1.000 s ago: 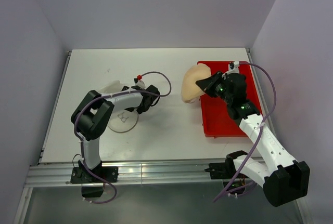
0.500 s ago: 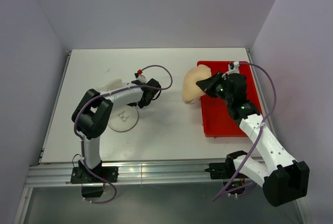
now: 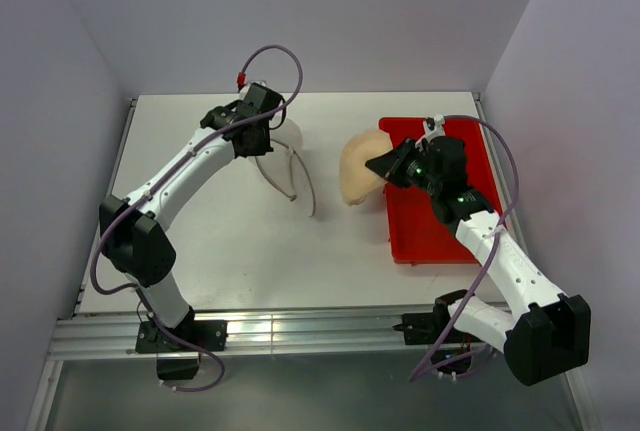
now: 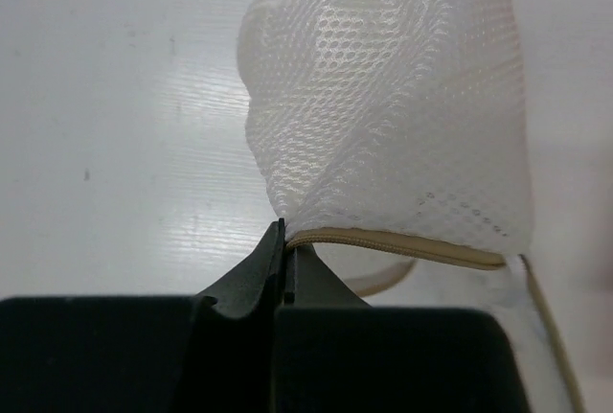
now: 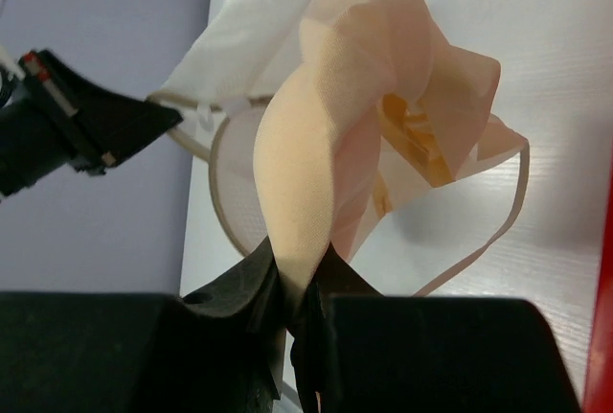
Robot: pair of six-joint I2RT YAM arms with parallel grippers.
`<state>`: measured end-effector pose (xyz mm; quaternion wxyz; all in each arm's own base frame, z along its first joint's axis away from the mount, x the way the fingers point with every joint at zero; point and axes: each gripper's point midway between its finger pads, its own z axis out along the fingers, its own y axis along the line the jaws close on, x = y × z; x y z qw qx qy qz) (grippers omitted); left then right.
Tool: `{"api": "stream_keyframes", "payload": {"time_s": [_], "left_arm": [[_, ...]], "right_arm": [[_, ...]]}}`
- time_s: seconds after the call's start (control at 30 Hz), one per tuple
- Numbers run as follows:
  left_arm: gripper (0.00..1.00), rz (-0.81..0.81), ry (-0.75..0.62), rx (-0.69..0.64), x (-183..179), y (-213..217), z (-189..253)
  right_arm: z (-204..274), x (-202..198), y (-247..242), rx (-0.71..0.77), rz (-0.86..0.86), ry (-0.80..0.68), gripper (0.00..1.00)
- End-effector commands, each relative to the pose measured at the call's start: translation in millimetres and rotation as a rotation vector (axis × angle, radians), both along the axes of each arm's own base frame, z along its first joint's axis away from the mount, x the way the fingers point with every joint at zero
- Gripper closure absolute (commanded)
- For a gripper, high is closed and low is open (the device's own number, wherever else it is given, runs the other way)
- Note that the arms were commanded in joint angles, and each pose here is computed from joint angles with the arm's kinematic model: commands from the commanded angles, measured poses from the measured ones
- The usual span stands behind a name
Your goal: Place the bra in the laundry bag and zip it closed
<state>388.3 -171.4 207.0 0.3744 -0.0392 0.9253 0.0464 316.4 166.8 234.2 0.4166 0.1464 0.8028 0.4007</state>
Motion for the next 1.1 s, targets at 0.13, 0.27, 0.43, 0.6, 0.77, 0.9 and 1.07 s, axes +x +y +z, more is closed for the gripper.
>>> {"api": "stream_keyframes", "payload": {"time_s": [0.13, 0.27, 0.43, 0.6, 0.77, 0.9, 1.07], "left_arm": [[1.00, -0.101, 0.065, -0.241, -5.9, -39.7, -1.7], [1.00, -0.131, 0.039, -0.325, -13.1, -49.4, 18.9], [1.00, -0.127, -0.035, -0.436, -36.6, -46.2, 70.2], [1.00, -0.106, -0.037, -0.443, -57.4, -54.8, 84.1], [1.00, -0.093, -0.044, -0.470, -57.9, -68.5, 78.5], [1.00, -0.104, 0.000, -0.466, -61.0, -84.3, 50.4], [1.00, -0.114, 0.021, -0.463, -64.3, -90.8, 30.9]], "right_arm": [[51.4, -11.3, 19.2, 0.027, 0.080, -0.138, 1.00], [68.8, -19.9, 10.7, 0.001, 0.058, -0.171, 1.00], [94.9, -30.8, 14.0, 0.018, 0.096, -0.212, 1.00], [123.4, -55.1, 23.9, 0.093, 0.176, -0.273, 1.00], [141.6, -86.5, 47.6, 0.176, 0.317, -0.298, 1.00], [135.2, -103.1, 68.2, 0.195, 0.379, -0.284, 1.00], [88.1, -100.5, 88.9, 0.188, 0.405, -0.206, 1.00]]}}
